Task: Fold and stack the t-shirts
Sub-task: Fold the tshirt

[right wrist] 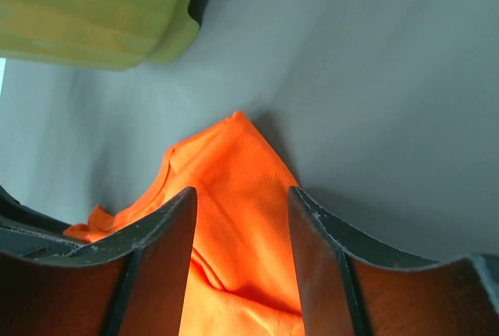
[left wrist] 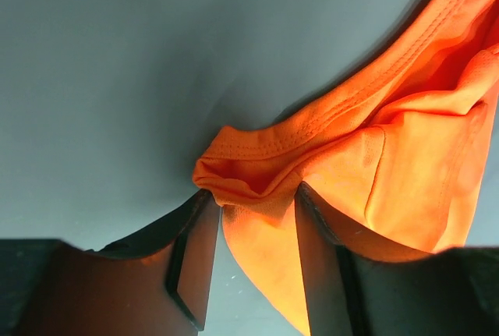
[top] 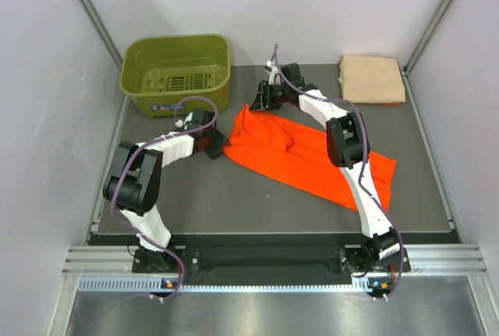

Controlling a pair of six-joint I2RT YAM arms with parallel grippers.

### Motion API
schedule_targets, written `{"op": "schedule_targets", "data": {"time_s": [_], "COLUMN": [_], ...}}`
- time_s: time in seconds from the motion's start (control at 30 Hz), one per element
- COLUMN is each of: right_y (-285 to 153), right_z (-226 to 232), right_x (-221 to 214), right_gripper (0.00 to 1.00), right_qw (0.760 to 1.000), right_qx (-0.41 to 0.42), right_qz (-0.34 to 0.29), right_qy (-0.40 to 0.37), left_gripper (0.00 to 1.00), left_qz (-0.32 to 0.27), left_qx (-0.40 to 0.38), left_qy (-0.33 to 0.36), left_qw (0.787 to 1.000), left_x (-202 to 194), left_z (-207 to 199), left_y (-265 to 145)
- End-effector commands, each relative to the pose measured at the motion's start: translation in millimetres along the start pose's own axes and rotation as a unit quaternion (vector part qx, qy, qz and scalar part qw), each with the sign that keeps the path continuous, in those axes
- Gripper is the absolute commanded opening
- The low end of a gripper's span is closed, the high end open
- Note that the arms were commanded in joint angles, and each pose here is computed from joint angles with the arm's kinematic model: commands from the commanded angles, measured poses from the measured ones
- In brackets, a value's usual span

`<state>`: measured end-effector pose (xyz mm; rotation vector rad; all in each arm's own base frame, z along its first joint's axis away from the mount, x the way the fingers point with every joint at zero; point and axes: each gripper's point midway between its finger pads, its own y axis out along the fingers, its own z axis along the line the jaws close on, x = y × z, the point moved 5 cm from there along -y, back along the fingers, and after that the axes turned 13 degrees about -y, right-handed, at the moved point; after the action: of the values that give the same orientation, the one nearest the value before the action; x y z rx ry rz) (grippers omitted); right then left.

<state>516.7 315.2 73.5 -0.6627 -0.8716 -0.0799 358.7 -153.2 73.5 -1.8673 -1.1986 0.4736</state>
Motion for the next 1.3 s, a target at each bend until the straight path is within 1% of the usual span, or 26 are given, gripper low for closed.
{"op": "schedule_targets", "data": {"time_s": [0.0, 0.13, 0.27, 0.33, 0.37, 0.47, 0.5, 0.57, 0.6, 0.67, 0.73, 0.77, 0.83, 0.9, 1.0, 1.13, 1.27], "right_y": [12.1, 18.8, 25.8, 26.7, 28.5, 28.2, 25.7, 22.0, 17.4, 8.1, -1.6, -8.1, -16.8, -29.3, -40.7, -60.9, -81.9], "right_z": [15.3, 14.5, 17.6, 16.9, 17.1, 13.6, 10.4, 7.4, 4.5, -4.4, -10.5, -17.6, -24.8, -39.7, -51.8, -76.7, -102.9], "right_x": [15.2, 10.3, 3.8, 2.5, 1.0, 1.4, 3.7, 6.8, 10.2, 16.0, 21.6, 25.1, 30.3, 33.3, 35.2, 36.1, 36.3], "right_gripper": [0.50, 0.49, 0.38, 0.36, 0.30, 0.22, 0.15, 0.10, 0.05, 0.02, 0.01, 0.01, 0.00, 0.00, 0.00, 0.00, 0.00], "right_qw": [0.999, 0.999, 1.000, 1.000, 1.000, 1.000, 1.000, 1.000, 0.999, 0.998, 0.996, 0.995, 0.993, 0.991, 0.989, 0.983, 0.975], "right_qx": [0.018, 0.018, 0.023, 0.022, 0.020, 0.007, -0.007, -0.021, -0.032, -0.048, -0.062, -0.071, -0.082, -0.096, -0.109, -0.140, -0.177], "right_qz": [-0.023, -0.020, -0.014, -0.013, -0.012, -0.013, -0.016, -0.022, -0.032, -0.046, -0.059, -0.065, -0.072, -0.078, -0.082, -0.092, -0.100], "right_qy": [-0.027, -0.023, -0.015, -0.011, -0.010, -0.004, -0.003, 0.003, 0.005, 0.022, 0.030, 0.036, 0.042, 0.051, 0.059, 0.070, 0.086], "left_gripper": [0.48, 0.46, 0.42, 0.40, 0.39, 0.33, 0.31, 0.26, 0.24, 0.20, 0.18, 0.17, 0.14, 0.11, 0.08, 0.02, 0.01], "left_qz": [-0.018, -0.022, -0.032, -0.036, -0.042, -0.050, -0.053, -0.059, -0.066, -0.077, -0.099, -0.110, -0.121, -0.136, -0.137, -0.140, -0.139], "left_qx": [0.011, 0.012, 0.007, 0.004, 0.003, -0.002, -0.003, 0.001, 0.003, 0.006, 0.010, 0.002, 0.004, -0.014, -0.022, -0.025, -0.035], "left_qy": [0.014, 0.021, 0.039, 0.051, 0.062, 0.082, 0.091, 0.109, 0.121, 0.152, 0.177, 0.192, 0.210, 0.232, 0.263, 0.305, 0.350], "left_qw": [1.000, 0.999, 0.999, 0.998, 0.997, 0.995, 0.994, 0.992, 0.990, 0.985, 0.979, 0.975, 0.970, 0.963, 0.955, 0.942, 0.926], "left_x": [2.3, 2.3, 2.3, -0.7, -1.6, -2.6, -4.1, -2.5, -3.3, -1.9, -2.6, -0.2, -1.2, -0.7, -4.8, -5.9, -5.7], "left_z": [9.6, 15.2, 15.5, 14.0, 12.5, 7.8, 5.3, -0.4, -3.4, -15.4, -24.4, -36.2, -43.6, -69.0, -85.7, -118.2, -144.7], "left_y": [8.3, 8.0, 6.0, 5.5, 5.1, 3.9, 3.7, 2.6, 2.0, -1.1, -2.3, -5.0, -2.7, -3.0, 4.0, 30.1, 58.4]}}
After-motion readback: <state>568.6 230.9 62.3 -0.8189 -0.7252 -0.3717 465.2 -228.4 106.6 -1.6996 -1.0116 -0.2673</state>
